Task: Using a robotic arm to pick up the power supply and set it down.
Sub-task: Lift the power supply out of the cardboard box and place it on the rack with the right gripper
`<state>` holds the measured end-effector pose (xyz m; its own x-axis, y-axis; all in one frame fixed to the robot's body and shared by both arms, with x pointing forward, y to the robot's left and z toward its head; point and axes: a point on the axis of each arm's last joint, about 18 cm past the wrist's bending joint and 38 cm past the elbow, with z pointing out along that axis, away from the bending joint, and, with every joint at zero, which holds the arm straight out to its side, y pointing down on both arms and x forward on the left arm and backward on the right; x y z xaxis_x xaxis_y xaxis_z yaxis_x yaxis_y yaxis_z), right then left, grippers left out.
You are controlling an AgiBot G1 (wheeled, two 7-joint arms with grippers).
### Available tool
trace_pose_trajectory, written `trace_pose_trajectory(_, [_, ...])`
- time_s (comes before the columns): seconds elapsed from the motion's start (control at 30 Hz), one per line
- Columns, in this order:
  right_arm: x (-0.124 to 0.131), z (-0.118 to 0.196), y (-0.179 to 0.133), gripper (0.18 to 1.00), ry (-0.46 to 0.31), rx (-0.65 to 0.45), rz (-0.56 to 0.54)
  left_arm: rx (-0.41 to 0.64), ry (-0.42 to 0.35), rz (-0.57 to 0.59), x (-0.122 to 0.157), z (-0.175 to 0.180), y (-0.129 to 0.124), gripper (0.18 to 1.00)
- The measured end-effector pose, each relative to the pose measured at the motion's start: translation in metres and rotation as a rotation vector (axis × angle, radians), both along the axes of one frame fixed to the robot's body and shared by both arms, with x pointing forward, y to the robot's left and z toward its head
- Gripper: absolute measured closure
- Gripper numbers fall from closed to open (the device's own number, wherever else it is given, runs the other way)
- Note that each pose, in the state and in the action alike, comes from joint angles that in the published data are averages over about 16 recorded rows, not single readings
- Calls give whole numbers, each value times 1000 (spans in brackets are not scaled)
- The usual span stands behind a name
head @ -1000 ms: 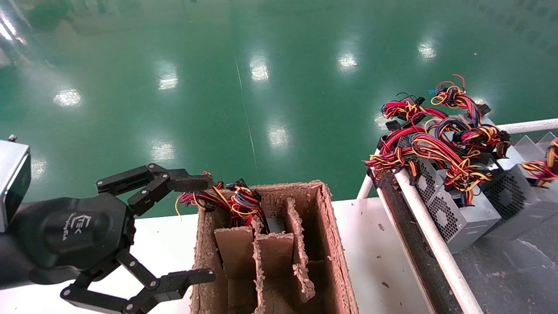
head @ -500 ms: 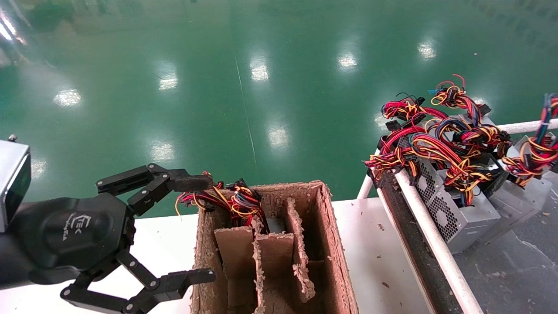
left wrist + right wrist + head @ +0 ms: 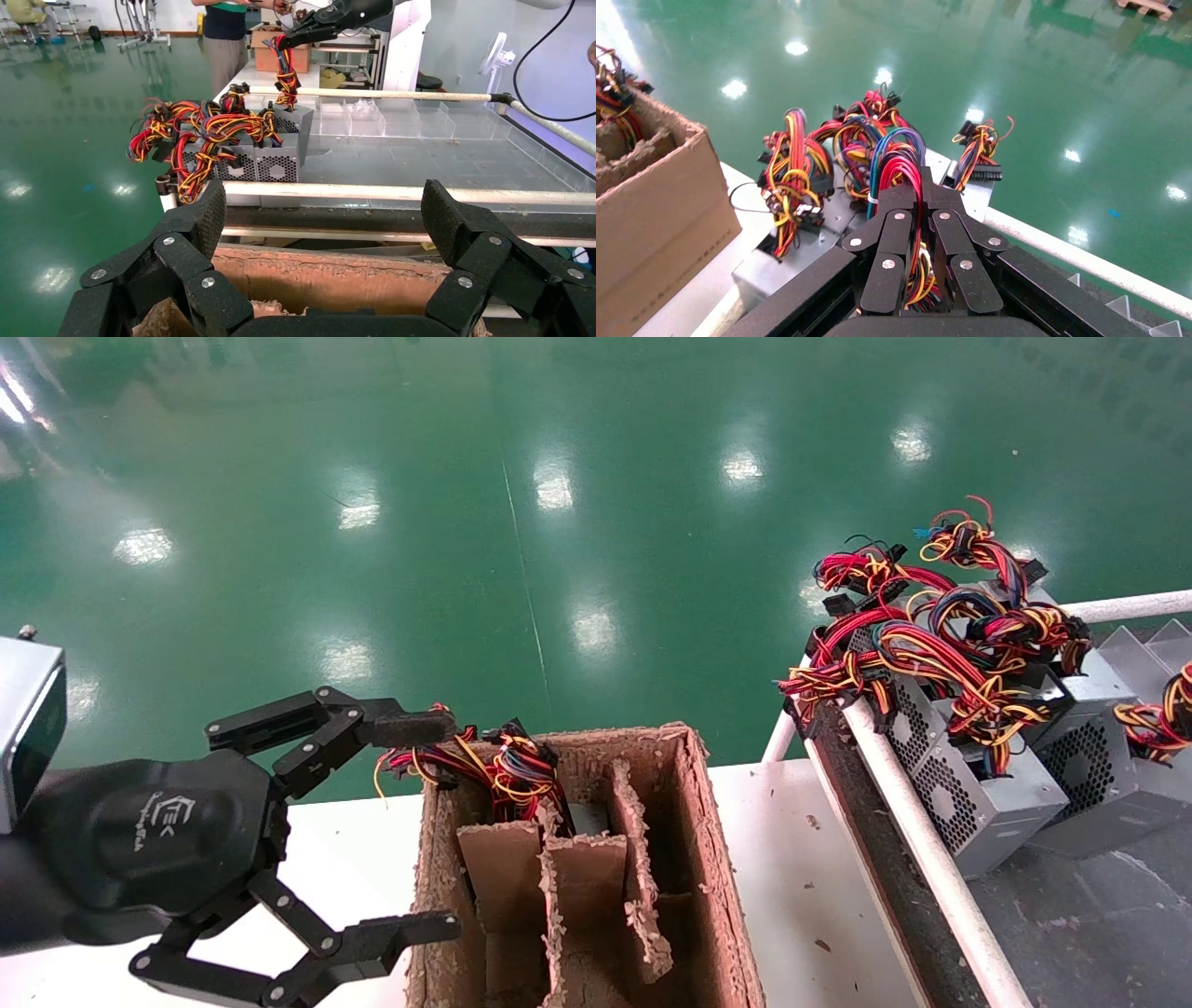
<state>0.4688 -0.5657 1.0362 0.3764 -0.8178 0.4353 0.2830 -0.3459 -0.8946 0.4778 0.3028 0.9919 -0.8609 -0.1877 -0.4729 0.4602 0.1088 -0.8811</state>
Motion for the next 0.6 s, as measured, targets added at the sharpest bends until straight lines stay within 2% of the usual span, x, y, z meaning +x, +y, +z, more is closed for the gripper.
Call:
trace_pose_trajectory(0.23, [2,-1,7,978,5,-16,9,0,0,0,0,0,0,184])
trace_pose_trajectory(0.6, [23,-2,30,978,1,-17,37,0,0,0,0,0,0,184])
